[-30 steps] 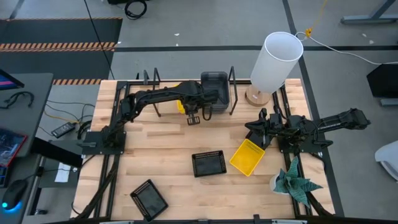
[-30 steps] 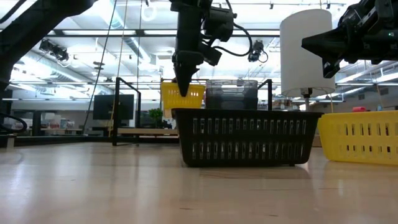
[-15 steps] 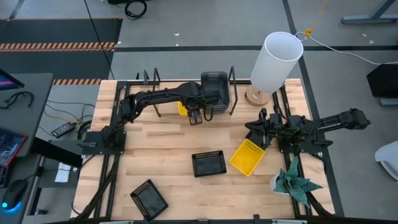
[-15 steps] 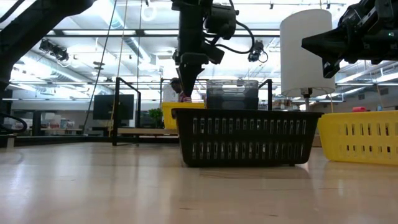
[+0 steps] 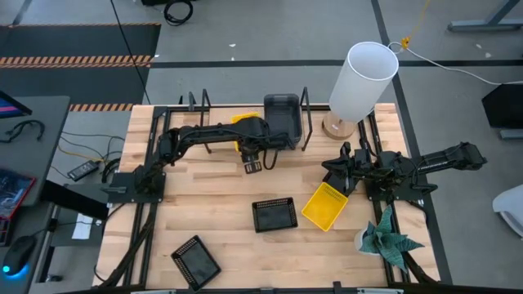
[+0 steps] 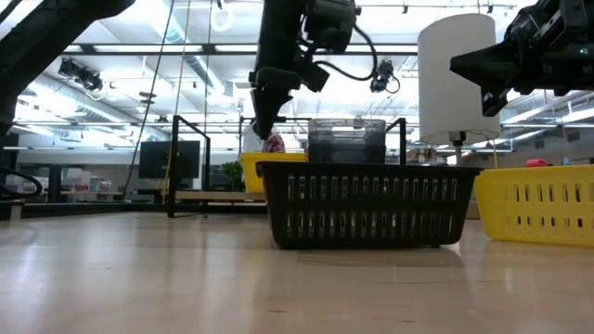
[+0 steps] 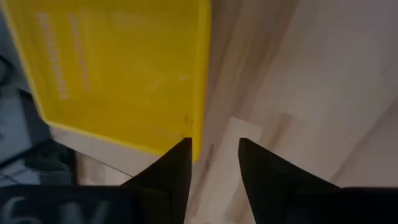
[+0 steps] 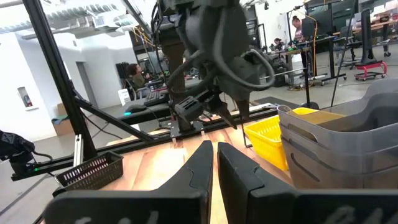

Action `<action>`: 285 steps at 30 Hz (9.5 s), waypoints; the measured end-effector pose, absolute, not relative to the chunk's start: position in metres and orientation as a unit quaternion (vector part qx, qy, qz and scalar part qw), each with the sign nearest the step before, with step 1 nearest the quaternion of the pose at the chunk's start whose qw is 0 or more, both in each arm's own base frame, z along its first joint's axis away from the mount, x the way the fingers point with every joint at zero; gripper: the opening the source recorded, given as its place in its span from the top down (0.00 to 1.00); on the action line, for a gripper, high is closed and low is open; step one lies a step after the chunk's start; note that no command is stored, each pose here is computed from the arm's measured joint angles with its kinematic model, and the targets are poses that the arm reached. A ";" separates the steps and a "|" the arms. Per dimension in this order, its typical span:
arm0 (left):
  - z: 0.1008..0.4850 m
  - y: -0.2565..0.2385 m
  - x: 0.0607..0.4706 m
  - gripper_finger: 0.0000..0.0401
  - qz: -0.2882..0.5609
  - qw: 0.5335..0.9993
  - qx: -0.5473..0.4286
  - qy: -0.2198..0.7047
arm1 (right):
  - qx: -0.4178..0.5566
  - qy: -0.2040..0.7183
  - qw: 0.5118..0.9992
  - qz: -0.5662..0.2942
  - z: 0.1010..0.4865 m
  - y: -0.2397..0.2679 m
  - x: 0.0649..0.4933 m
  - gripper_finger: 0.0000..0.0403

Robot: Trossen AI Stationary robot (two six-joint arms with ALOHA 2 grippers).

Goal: Stack baskets on shelf by color
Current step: Put the bottom stacked yellow bins on the shelf, then stack the yellow bin on top of the yellow bins on the shelf, then stack the top black bin on top of the middle black bin

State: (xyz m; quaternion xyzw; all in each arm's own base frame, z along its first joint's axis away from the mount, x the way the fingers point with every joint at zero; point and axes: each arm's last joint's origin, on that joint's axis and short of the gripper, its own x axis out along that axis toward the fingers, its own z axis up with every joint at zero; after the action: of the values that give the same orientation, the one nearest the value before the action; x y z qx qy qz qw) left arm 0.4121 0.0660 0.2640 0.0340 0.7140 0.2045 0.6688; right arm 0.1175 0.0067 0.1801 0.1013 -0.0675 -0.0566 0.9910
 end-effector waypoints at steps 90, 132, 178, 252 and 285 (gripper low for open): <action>0.155 -0.124 0.521 0.68 -0.070 0.902 0.172 0.389 | 0.102 -0.072 0.991 -0.056 0.181 0.007 0.118 0.93; 0.289 -0.122 0.428 0.97 0.054 0.813 0.137 0.563 | 0.102 -0.074 0.990 -0.056 0.181 0.007 0.118 0.93; 0.261 0.093 0.314 0.98 0.167 0.870 0.120 0.448 | 0.103 -0.075 0.990 -0.056 0.182 0.007 0.118 0.93; 0.207 0.090 0.335 0.48 0.171 0.834 0.126 0.509 | 0.103 -0.076 0.990 -0.056 0.182 0.007 0.118 0.93; 0.253 -0.014 0.205 0.84 0.126 0.987 0.014 0.102 | 0.102 -0.070 0.991 -0.057 0.181 0.007 0.118 0.93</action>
State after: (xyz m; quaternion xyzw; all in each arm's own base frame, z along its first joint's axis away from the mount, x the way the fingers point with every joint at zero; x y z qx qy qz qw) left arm 0.2053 -0.0136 0.2527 0.0135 0.1020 0.1263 0.9866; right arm 0.1185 0.0068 0.1806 0.1018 -0.0700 -0.0567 0.9907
